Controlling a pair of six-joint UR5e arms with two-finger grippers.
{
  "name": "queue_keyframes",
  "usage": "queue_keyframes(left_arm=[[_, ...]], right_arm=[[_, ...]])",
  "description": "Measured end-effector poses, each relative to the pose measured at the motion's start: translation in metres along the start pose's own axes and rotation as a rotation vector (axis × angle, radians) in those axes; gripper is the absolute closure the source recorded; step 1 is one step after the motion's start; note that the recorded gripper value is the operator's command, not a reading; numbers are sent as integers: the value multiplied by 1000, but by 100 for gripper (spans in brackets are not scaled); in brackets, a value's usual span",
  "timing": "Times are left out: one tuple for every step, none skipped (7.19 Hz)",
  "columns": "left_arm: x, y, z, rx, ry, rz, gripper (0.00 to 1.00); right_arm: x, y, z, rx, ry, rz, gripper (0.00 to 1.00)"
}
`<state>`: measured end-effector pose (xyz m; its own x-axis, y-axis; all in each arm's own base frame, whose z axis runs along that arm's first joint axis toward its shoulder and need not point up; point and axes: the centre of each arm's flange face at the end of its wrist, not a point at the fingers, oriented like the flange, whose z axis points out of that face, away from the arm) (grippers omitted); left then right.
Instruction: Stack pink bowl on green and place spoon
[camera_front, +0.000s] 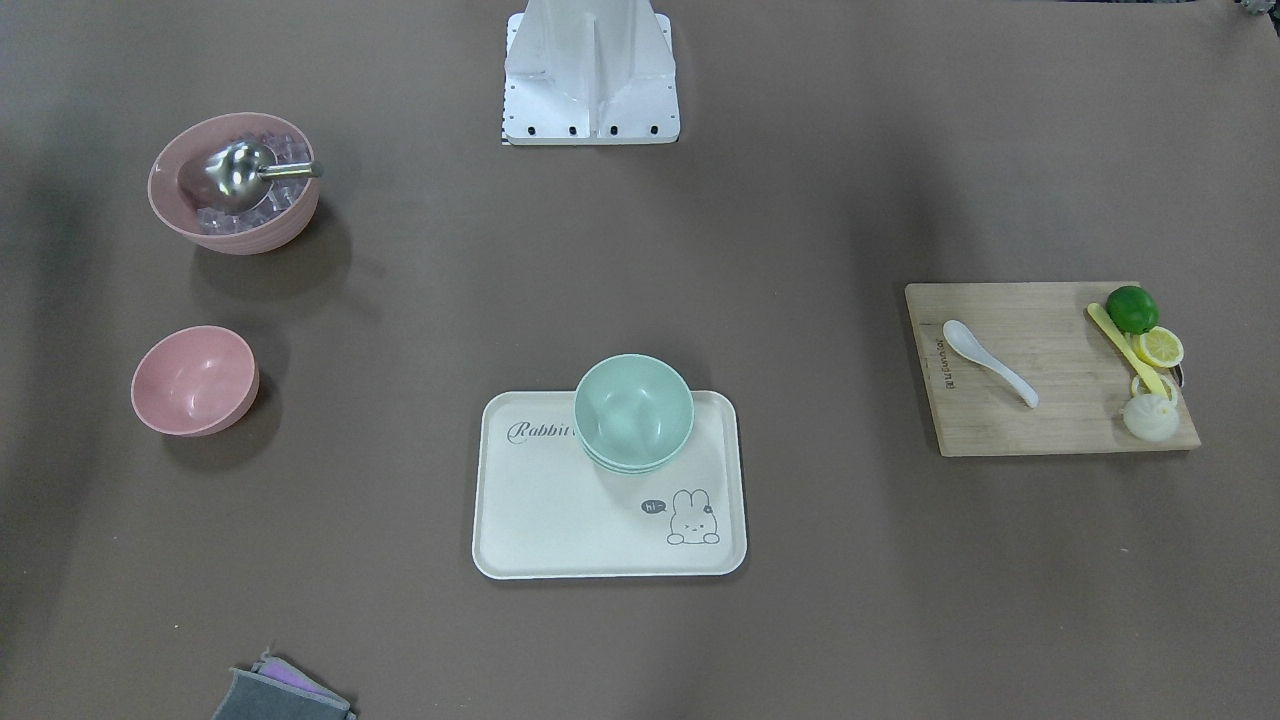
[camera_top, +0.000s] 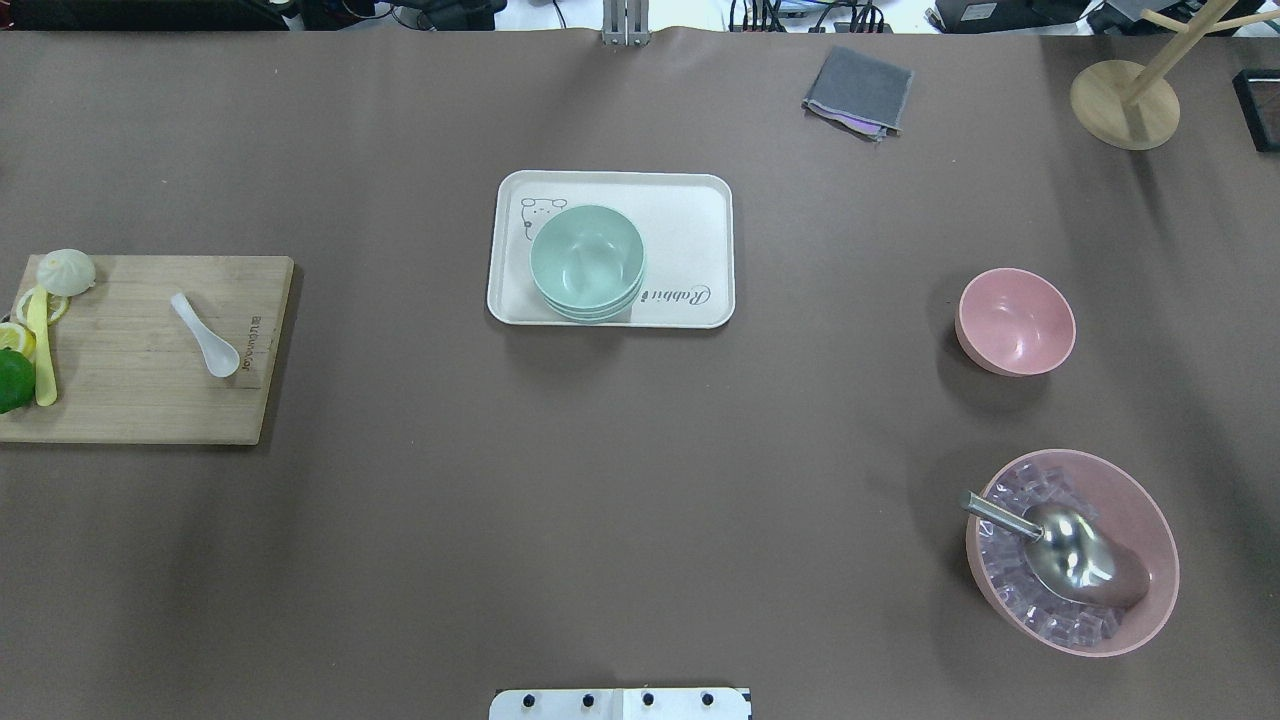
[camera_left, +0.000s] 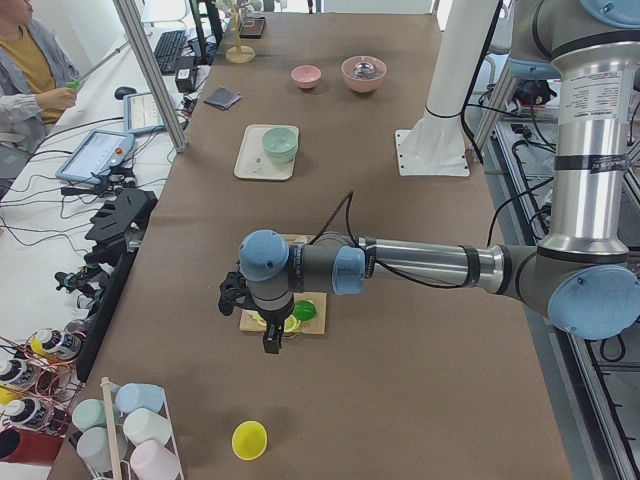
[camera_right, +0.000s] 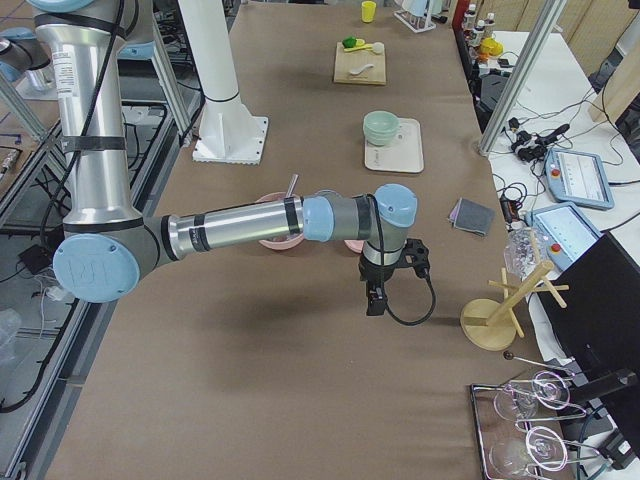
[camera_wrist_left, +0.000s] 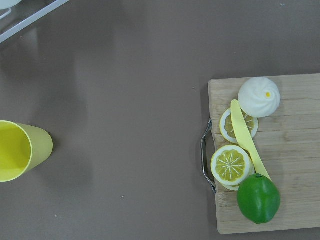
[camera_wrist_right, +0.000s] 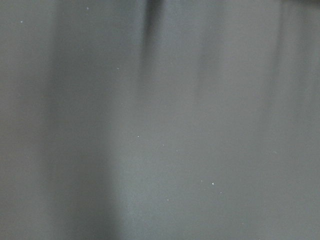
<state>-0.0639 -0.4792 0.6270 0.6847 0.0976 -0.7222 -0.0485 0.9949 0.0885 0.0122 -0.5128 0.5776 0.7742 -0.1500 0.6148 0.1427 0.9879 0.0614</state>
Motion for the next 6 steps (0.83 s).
queue_keyframes(left_arm=[[2, 1, 0, 4, -1, 10, 2], [3, 4, 1, 11, -1, 22, 2], [3, 6, 2, 14, -2, 28, 2], [3, 7, 2, 15, -4, 30, 2], [3, 8, 2, 16, -3, 32, 2], [4, 8, 1, 19, -4, 34, 2]], right_arm=[[-1, 0, -1, 2, -1, -1, 0], [-2, -1, -1, 3, -2, -4, 0], [-3, -1, -1, 3, -4, -5, 0], [-4, -1, 0, 2, -7, -7, 0], [-4, -1, 1, 2, -10, -7, 0], [-4, -1, 1, 1, -12, -7, 0]])
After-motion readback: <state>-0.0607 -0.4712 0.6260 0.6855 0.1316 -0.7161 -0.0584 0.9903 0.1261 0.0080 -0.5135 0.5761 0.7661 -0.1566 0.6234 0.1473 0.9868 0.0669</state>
